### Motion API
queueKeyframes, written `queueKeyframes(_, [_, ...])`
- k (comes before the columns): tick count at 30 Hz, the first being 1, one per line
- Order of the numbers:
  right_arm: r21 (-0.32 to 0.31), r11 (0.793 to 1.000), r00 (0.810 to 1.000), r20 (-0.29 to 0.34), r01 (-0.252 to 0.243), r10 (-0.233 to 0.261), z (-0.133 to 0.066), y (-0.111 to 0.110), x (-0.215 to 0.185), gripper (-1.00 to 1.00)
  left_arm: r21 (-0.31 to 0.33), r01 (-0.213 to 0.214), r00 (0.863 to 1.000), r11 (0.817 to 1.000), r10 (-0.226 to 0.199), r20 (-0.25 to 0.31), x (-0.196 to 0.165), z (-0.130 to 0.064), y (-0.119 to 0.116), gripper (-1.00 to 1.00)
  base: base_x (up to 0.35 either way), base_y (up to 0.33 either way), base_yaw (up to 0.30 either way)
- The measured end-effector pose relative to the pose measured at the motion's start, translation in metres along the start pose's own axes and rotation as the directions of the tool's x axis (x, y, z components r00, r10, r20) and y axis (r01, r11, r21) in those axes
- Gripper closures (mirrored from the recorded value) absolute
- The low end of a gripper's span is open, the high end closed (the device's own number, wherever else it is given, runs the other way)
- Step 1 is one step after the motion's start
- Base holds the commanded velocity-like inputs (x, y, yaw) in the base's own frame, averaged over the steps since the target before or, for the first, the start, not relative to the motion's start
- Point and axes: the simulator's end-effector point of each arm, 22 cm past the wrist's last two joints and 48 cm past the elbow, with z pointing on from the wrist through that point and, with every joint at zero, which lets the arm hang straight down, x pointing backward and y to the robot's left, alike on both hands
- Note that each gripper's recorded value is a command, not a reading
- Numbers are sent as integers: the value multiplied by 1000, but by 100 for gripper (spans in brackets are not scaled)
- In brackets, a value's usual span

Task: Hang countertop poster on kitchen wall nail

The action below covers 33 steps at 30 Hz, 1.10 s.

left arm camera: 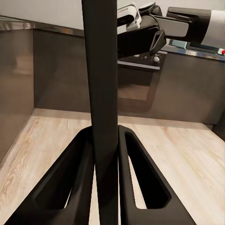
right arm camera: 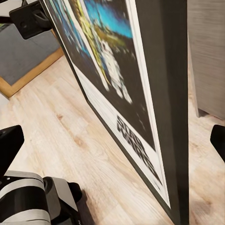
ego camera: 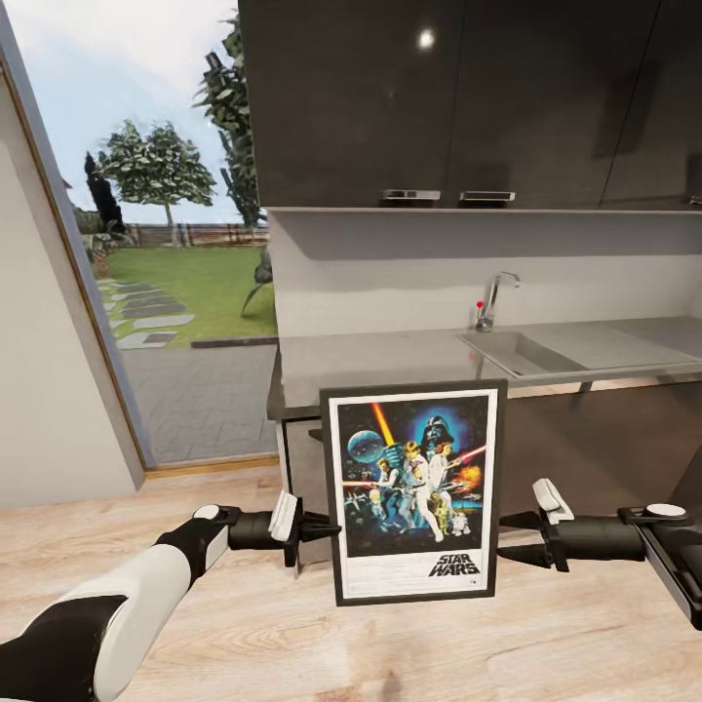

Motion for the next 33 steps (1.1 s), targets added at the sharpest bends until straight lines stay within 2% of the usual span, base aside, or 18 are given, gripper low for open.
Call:
queueKeyframes(17, [1, 1000, 1000, -2, 0, 0, 0, 0, 1, -100, 1, 0, 1000, 1000, 0, 1, 0, 1, 0, 100, 0, 0, 0])
queueKeyframes(25, [-12, 1000, 1000, 4, 1, -1, 8, 3, 0, -100, 1, 0, 1000, 1000, 0, 1, 0, 1, 0, 100, 0, 0, 0])
queueKeyframes(28, [-14, 999, 999, 6, 34, -34, 9, 3, -1, -100, 1, 0, 1000, 1000, 0, 1, 0, 1, 0, 100, 0, 0, 0])
queueKeyframes(33, [-14, 999, 999, 6, 45, -45, 9, 3, -1, -100, 1, 0, 1000, 1000, 0, 1, 0, 1, 0, 100, 0, 0, 0])
